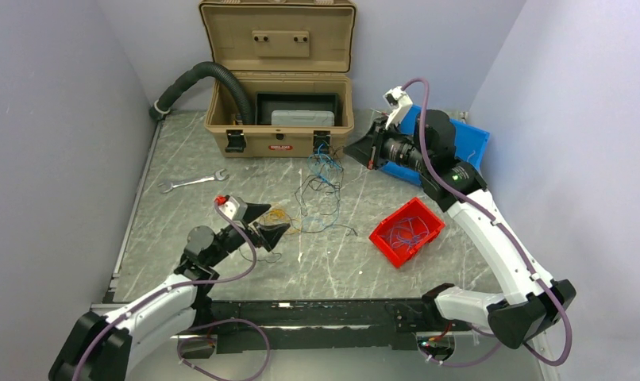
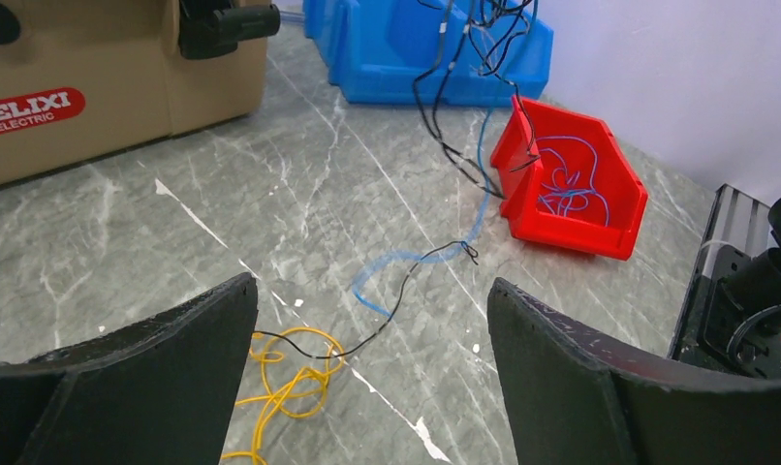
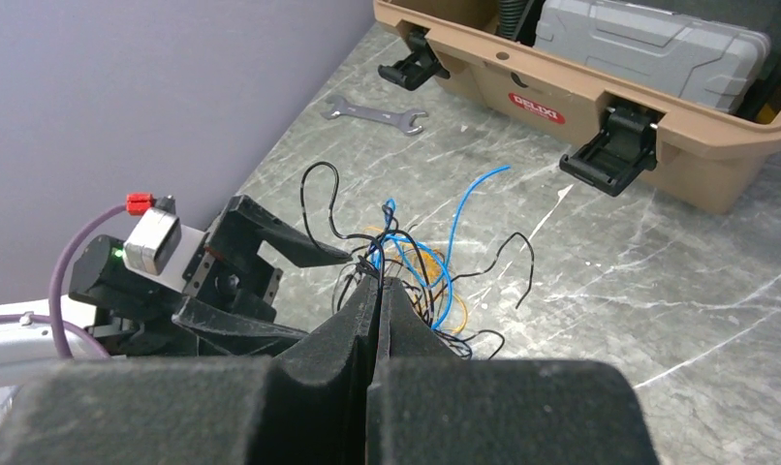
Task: Untangle the cables
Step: Untie the cable.
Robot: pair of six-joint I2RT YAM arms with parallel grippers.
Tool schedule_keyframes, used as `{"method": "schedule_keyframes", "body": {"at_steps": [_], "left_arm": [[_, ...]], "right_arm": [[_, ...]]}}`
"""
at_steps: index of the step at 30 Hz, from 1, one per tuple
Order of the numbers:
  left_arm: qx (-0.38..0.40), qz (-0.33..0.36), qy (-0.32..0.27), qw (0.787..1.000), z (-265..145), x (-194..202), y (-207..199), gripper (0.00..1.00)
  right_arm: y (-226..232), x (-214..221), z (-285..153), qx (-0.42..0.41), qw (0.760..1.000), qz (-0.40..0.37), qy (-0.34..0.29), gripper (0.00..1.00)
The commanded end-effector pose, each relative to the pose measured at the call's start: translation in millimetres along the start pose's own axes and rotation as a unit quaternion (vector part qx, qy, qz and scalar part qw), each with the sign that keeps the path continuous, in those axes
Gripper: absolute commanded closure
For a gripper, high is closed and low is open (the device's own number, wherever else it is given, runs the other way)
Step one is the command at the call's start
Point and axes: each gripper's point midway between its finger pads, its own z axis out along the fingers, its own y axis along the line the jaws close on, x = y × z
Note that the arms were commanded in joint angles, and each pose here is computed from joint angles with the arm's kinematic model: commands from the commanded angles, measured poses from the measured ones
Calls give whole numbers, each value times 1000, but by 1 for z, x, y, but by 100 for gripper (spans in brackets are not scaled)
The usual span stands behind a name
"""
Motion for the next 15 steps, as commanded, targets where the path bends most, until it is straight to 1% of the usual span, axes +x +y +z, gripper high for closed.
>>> {"method": "schedule_keyframes", "body": {"at_steps": [1,6,12,15], "left_arm": [[41,19,-41,998,11,-23,-14,11],[56,7,-17,998,26,-20,-19,14],[82,-9,-26,996,39,-32,-33,16],[88,-10,-21,996,49,-39,-37,17]], "right_arm": [[17,-17,-4,-24,1000,0,-16,100],[19,-17,-5,-28,999,2,-18,100],[19,-12,-3,-33,999,7,-14,100],[19,-9,-2,-35,999,9,-11,100]]}}
